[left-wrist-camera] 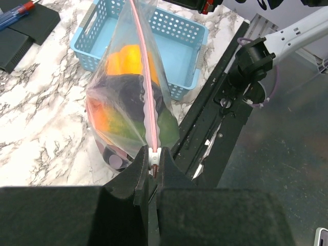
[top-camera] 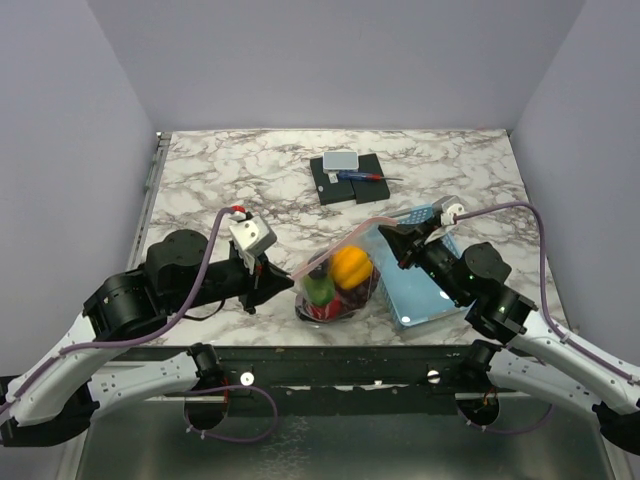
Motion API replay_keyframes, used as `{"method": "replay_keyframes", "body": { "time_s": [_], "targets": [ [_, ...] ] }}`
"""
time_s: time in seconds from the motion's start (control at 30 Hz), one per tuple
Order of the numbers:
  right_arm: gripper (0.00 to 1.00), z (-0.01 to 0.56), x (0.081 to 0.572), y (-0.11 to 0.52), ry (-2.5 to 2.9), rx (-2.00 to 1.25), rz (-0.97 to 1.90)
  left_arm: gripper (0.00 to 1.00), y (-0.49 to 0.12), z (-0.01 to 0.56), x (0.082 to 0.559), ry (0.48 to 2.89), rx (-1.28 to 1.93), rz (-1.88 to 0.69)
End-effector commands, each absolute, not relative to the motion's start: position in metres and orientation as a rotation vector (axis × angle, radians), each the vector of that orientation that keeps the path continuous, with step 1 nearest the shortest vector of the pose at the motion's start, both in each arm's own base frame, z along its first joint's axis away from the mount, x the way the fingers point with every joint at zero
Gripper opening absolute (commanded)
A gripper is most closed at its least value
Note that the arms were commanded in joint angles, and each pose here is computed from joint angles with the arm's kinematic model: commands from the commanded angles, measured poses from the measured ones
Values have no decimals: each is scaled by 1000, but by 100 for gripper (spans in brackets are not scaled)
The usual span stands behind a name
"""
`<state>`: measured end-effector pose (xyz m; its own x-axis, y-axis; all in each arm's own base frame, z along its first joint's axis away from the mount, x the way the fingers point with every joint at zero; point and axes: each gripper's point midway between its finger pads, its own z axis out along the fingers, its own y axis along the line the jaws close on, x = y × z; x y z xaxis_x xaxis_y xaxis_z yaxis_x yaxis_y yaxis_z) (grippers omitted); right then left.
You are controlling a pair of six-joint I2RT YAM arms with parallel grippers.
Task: Place the food in the zip-top bag and seal the zipper
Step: Zip the zipper food storage bag at the center of the board.
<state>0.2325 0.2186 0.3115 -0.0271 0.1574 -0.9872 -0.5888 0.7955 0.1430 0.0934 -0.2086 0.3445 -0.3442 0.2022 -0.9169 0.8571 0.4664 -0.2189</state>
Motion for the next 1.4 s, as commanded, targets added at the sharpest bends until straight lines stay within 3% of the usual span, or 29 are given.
{"method": "replay_keyframes", "body": {
  "time_s": [0.0, 0.43, 0.77, 0.93, 1.23, 1.37],
  "targets": [
    [1, 319, 253, 187, 1476, -197, 484, 0, -190, 348, 85, 1828, 847, -923],
    [2, 300, 238, 205, 1551, -271, 598, 0, -206, 350, 90, 1802, 875, -938],
    [39, 273, 222, 199, 1662, -313, 607, 0, -211, 319, 92, 1855, 877, -932],
    [55, 294, 206, 201, 1603, -419, 653, 0, -211, 308, 89, 1878, 877, -947],
    [63, 348, 174, 230, 1534, -674, 809, 0, -211, 310, 84, 1857, 879, -983],
    [78, 358, 171, 238, 1577, -638, 883, 0, -212, 309, 82, 1854, 890, -994]
  ]
}}
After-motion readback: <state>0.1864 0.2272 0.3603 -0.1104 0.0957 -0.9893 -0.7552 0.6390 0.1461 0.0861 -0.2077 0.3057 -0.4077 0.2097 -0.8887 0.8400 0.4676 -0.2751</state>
